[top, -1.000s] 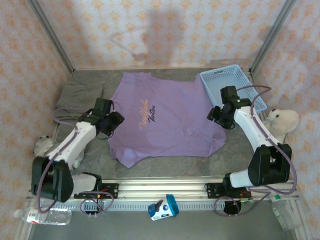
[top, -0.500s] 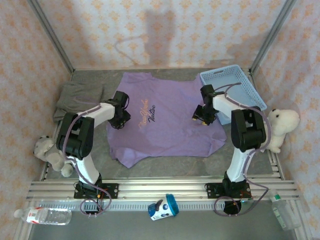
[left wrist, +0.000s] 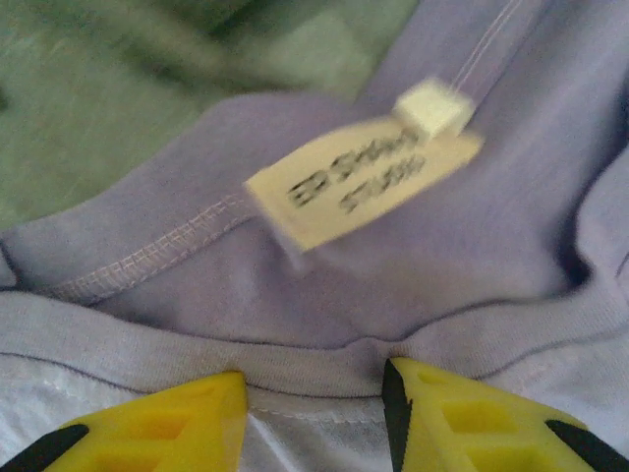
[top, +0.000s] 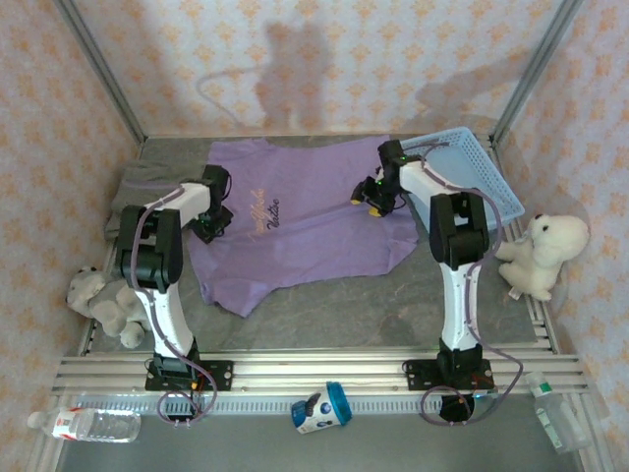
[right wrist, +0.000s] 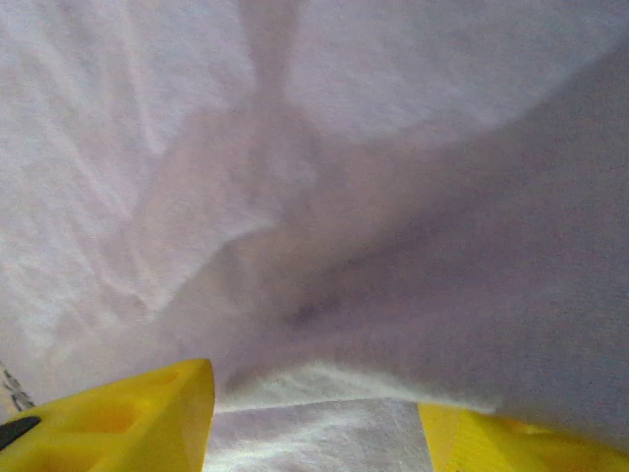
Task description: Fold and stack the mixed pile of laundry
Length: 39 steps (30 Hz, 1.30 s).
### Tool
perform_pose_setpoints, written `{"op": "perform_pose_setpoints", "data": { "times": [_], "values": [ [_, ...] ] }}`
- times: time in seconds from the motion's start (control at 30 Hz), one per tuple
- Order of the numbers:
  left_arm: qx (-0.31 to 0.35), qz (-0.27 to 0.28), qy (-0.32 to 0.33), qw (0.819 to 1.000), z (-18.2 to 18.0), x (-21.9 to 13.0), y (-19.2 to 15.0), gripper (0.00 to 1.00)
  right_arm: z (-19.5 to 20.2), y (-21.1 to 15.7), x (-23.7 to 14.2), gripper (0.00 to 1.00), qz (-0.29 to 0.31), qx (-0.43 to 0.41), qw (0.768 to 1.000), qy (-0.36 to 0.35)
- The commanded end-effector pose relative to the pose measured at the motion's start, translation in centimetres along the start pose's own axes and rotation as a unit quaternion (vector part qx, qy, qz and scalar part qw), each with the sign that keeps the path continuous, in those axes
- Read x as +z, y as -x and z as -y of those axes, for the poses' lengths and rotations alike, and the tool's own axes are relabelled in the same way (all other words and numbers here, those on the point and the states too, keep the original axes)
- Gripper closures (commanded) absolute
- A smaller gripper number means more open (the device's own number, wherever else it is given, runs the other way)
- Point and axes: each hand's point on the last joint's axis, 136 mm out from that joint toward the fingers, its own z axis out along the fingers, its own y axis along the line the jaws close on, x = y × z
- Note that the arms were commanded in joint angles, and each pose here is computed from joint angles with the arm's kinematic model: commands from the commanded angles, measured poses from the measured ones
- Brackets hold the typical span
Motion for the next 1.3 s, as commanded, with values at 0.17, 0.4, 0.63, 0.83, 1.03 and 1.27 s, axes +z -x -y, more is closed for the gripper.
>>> {"op": "perform_pose_setpoints", "data": {
  "times": [0.17, 0.4, 0.63, 0.83, 1.03, 1.27],
  "values": [
    [0.077, 0.016, 0.009, 0.997, 2.7, -2.3, 3.8, 0.46, 3.8, -2.1, -4.3, 0.39, 0.008, -0.041, 0.991, -0.127],
    [0.114, -0.003, -0.039, 0.993, 2.6, -5.7, 1.4, 0.35, 9.2, -7.9, -7.5, 0.39, 0.017, -0.026, 0.980, -0.197],
    [0.106, -0.019, -0.065, 0.992, 0.8, -5.7, -3.9, 0.33, 11.7, -10.8, -6.6, 0.39, 0.001, -0.002, 0.978, -0.209],
    [0.080, -0.047, -0.035, 0.995, -1.0, -1.7, -6.7, 0.34, 12.0, -10.2, -6.1, 0.39, 0.011, 0.004, 0.974, -0.225],
    [0.083, -0.039, 0.021, 0.996, -3.1, 0.3, -6.8, 0.38, 16.1, -11.4, -9.2, 0.58, 0.032, 0.030, 0.945, -0.324],
    [0.093, -0.036, 0.033, 0.994, -3.3, -0.1, -6.0, 0.38, 21.4, -16.1, -11.3, 0.58, -0.001, 0.138, 0.945, -0.296]
  ]
}}
